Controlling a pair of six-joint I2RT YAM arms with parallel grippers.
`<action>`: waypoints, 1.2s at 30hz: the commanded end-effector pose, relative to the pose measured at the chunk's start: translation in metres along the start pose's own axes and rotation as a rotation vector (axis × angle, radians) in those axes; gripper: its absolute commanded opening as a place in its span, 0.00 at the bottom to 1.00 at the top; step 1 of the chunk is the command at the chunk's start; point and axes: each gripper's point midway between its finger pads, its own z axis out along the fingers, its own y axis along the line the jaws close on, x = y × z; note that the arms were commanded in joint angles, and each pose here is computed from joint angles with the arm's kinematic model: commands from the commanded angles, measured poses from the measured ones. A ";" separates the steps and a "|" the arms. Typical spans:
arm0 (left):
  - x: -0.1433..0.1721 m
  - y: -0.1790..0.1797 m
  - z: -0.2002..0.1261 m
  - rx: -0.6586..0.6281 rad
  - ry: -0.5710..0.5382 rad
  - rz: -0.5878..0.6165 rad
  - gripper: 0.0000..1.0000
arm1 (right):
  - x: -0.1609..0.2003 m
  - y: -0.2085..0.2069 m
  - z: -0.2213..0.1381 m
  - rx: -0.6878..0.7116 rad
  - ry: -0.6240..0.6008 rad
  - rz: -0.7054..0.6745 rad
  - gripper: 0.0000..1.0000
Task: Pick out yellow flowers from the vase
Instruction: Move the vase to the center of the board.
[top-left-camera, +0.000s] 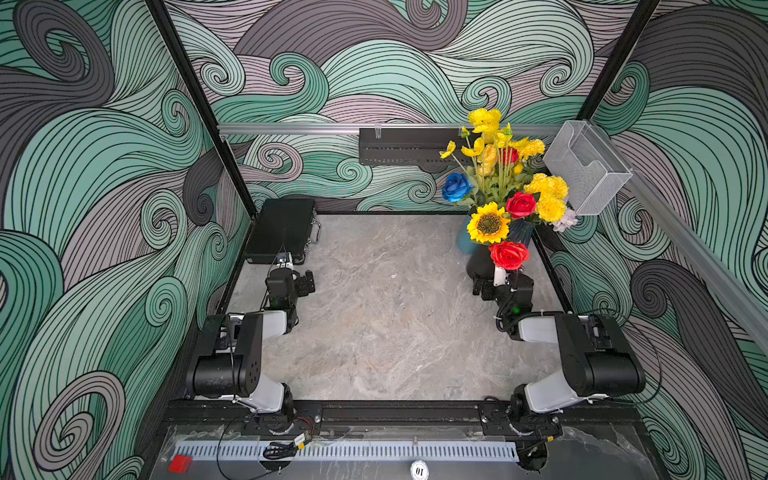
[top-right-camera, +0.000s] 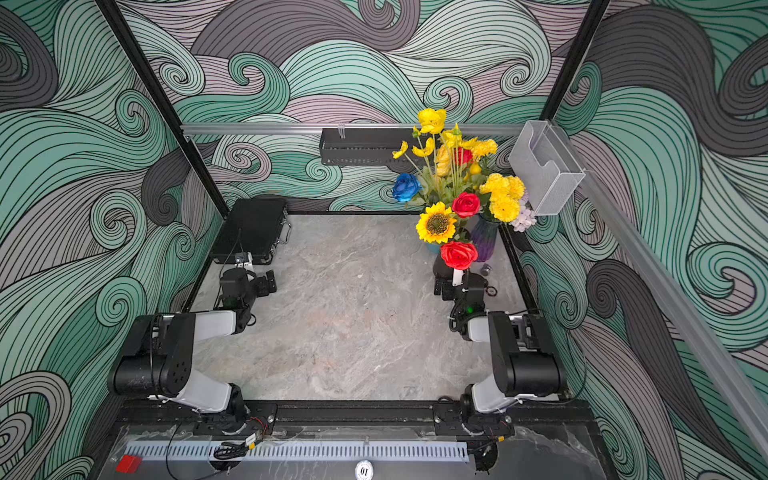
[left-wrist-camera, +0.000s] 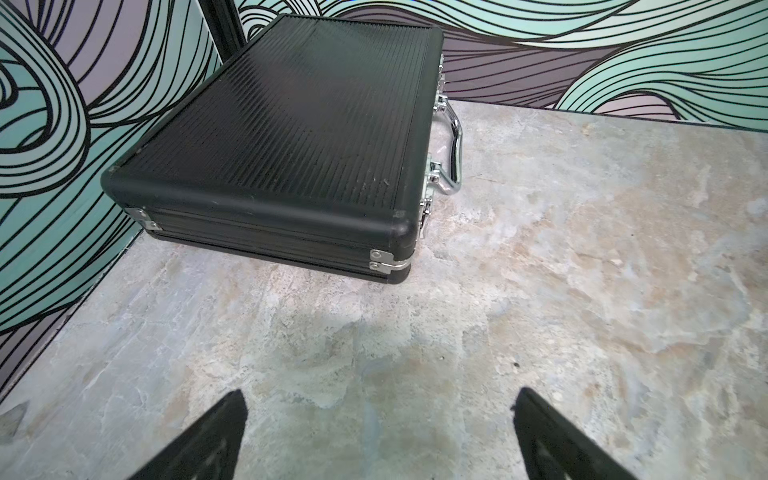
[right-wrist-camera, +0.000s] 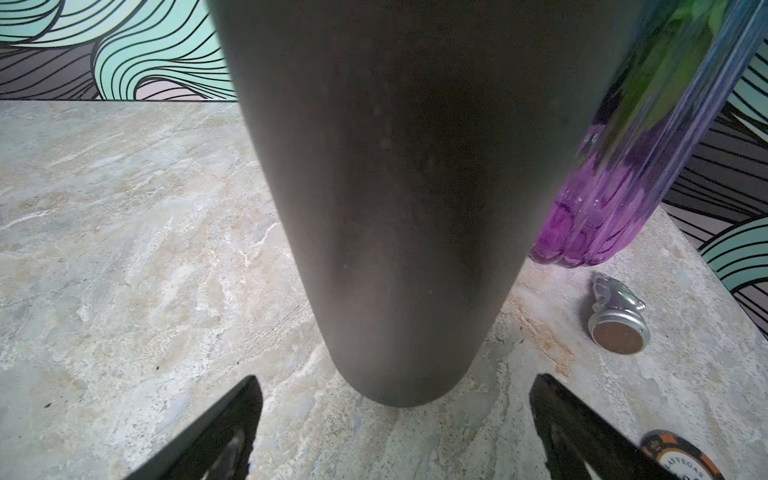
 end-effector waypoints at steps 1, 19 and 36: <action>-0.001 -0.001 0.002 0.013 0.006 0.001 0.99 | -0.006 -0.001 -0.001 -0.003 -0.020 0.002 1.00; -0.001 -0.001 0.002 0.013 0.006 0.001 0.99 | -0.006 -0.001 -0.001 -0.012 -0.021 0.010 1.00; -0.001 -0.001 0.002 0.013 0.001 0.001 0.99 | -0.006 -0.001 -0.002 -0.011 -0.022 0.009 1.00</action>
